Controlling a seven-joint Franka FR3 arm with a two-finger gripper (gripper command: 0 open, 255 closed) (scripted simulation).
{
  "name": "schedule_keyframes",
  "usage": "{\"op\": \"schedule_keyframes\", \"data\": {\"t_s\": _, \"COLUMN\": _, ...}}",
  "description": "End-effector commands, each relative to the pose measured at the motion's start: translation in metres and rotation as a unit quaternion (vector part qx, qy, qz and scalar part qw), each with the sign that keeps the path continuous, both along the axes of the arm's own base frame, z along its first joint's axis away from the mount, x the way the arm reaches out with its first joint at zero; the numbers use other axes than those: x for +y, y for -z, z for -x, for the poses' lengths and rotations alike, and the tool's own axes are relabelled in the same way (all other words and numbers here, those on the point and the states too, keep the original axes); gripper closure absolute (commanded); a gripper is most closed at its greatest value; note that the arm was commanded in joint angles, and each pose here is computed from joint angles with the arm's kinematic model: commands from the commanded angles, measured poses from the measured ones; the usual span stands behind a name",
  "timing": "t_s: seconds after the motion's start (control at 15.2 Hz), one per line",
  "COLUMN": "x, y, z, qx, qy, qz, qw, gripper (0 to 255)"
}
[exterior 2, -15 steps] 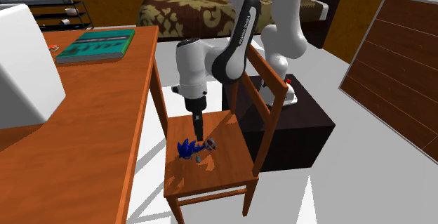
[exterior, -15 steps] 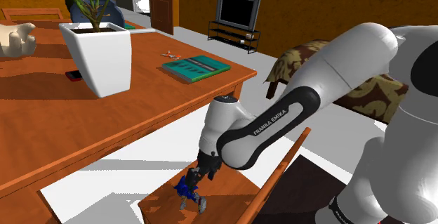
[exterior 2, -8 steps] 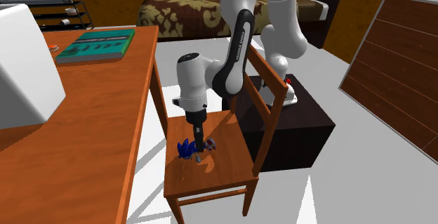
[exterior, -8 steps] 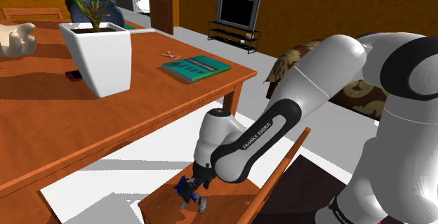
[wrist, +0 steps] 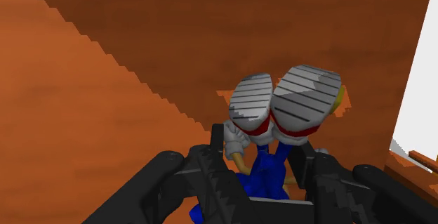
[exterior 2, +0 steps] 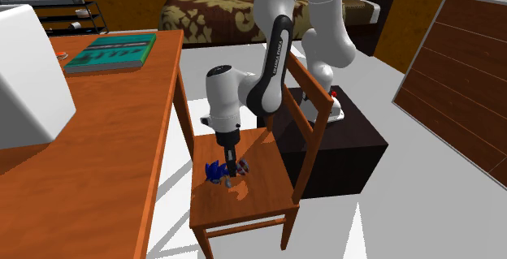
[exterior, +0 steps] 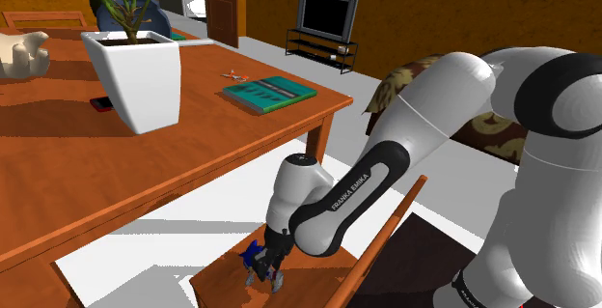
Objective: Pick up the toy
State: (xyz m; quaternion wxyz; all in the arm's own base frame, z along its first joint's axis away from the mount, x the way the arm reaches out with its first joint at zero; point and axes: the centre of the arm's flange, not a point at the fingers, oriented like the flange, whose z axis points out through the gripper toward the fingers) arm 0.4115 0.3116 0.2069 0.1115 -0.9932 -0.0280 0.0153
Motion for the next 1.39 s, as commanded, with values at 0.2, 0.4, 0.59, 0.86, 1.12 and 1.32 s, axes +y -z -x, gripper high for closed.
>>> {"op": "schedule_keyframes", "data": {"t_s": 0.2, "x": -0.001, "y": 0.001, "z": 0.0, "qx": 0.002, "qy": 0.002, "qz": 0.001, "qw": 1.0, "gripper": 255}}
{"op": "schedule_keyframes", "data": {"t_s": 0.4, "x": -0.002, "y": -0.008, "z": -0.001, "qx": 0.002, "qy": 0.002, "qz": 0.001, "qw": 1.0, "gripper": 255}}
{"op": "schedule_keyframes", "data": {"t_s": 0.59, "x": -0.002, "y": -0.024, "z": -0.001, "qx": 0.002, "qy": 0.002, "qz": 0.001, "qw": 1.0, "gripper": 255}}
{"op": "schedule_keyframes", "data": {"t_s": 0.86, "x": -0.002, "y": -0.045, "z": -0.001, "qx": 0.002, "qy": 0.002, "qz": 0.001, "qw": 1.0, "gripper": 255}}
{"op": "schedule_keyframes", "data": {"t_s": 1.12, "x": -0.002, "y": -0.066, "z": -0.001, "qx": 0.002, "qy": 0.002, "qz": 0.001, "qw": 1.0, "gripper": 255}}
{"op": "schedule_keyframes", "data": {"t_s": 1.32, "x": -0.002, "y": -0.078, "z": -0.001, "qx": 0.002, "qy": 0.002, "qz": 0.001, "qw": 1.0, "gripper": 255}}
